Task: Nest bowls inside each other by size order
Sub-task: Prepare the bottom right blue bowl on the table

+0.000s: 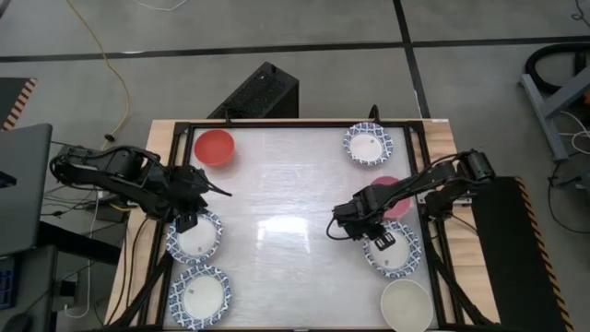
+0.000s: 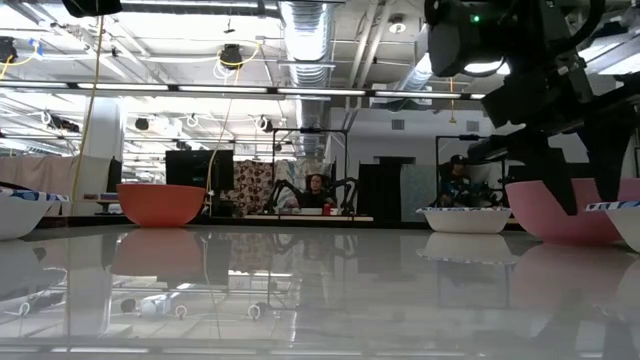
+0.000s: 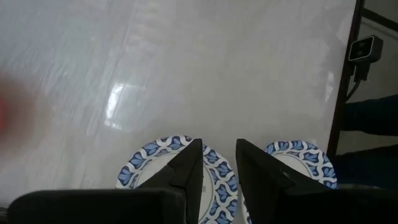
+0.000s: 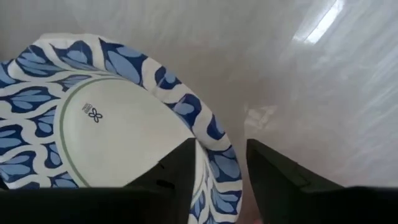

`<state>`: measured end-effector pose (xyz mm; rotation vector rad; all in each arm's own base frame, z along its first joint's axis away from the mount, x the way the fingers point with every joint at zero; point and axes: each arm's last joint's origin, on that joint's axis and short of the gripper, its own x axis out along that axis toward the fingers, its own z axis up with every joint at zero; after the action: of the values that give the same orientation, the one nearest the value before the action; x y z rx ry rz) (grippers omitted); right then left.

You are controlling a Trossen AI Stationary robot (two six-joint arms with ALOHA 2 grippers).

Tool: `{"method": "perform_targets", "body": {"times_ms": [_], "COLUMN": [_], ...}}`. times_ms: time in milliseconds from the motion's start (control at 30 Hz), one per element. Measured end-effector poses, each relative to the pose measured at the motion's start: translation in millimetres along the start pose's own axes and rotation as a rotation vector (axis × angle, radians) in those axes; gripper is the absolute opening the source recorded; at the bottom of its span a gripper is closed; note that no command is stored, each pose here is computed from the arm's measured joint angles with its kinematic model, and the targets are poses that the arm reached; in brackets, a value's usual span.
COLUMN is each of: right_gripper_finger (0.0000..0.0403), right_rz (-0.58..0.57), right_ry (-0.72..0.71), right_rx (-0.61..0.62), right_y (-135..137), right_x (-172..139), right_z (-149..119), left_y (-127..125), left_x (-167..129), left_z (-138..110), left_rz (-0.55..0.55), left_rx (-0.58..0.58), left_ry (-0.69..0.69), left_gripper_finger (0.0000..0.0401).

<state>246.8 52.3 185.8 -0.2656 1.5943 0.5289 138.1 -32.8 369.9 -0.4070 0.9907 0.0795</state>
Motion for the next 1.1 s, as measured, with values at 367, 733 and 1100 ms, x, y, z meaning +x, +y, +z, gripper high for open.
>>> {"method": "perform_targets", "body": {"times_ms": [367,733,1100], "right_gripper_finger": [0.0020,0.0004,0.0001], "right_rz": [0.006,-0.010,-0.103], "right_ry": [0.013,-0.051,-0.398], "right_rx": [0.048,0.173,0.319], "right_y": [0,-7,-45], "right_x": [0,-16,-87], "right_z": [-1,6,31], "left_y": [0,0,4], "left_x": [0,0,0], "left_z": [0,0,-4], "left_rz": [0.000,0.000,0.068], "left_rx": [0.005,-0.046,-0.181], "left_ry": [0.000,0.000,0.013], "left_gripper_finger": [0.0085,0.0085,0.0084]}}
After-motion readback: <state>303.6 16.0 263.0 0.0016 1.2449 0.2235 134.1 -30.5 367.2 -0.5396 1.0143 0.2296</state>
